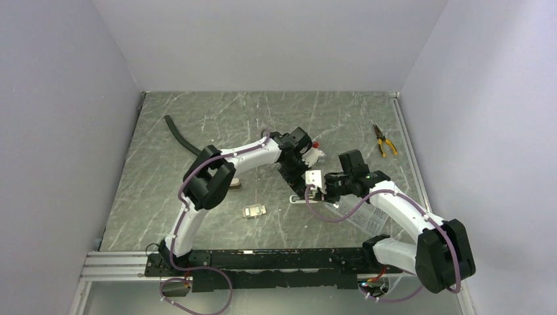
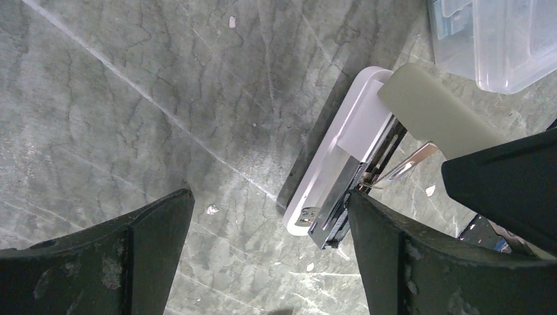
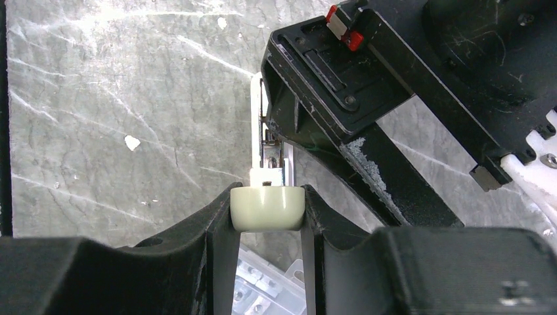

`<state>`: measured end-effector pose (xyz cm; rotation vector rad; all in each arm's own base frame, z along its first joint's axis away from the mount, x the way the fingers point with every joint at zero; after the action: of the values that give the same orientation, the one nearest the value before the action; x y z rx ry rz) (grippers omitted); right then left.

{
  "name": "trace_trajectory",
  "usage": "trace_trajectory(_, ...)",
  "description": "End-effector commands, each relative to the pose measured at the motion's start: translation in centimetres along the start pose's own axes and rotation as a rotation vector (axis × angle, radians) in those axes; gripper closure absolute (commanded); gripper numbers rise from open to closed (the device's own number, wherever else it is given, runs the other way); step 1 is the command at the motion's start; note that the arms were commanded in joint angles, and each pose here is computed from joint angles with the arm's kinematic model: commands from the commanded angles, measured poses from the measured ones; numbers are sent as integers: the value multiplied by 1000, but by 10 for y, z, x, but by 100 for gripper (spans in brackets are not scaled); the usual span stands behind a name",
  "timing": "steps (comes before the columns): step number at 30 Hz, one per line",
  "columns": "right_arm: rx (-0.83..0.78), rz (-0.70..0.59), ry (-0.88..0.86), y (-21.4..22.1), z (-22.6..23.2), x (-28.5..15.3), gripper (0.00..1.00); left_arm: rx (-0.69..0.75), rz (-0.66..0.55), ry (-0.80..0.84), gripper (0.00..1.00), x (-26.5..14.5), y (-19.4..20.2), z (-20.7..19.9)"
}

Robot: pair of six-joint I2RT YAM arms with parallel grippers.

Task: Load the staples into the stapler
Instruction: Adjust the stapler at the center of the board.

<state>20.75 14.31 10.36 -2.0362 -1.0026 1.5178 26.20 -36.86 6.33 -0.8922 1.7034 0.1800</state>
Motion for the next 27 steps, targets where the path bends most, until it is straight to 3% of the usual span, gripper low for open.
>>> trace_trajectory(1, 10, 98, 2, 18, 8, -4, 100, -10, 135, -85, 5, 42, 44, 24)
trace_trajectory(9, 12, 102, 5, 18, 6, -5, 100, 3, 117, -77, 5, 33, 43, 22)
trace_trajectory(27, 36, 145, -27, 19, 2, 0, 100, -55, 10, 134, 5, 7, 17, 2)
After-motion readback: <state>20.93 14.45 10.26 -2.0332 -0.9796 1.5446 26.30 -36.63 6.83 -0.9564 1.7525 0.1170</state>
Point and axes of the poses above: each gripper's point midway between its finger pads, its own x axis out along the fingers, its own z axis along the line the jaws close on, y = z × x, the point moved 4 cm from there along -x, back along the fingers, and after that the axes turned 8 degrees about -x, right-handed, at the moved point
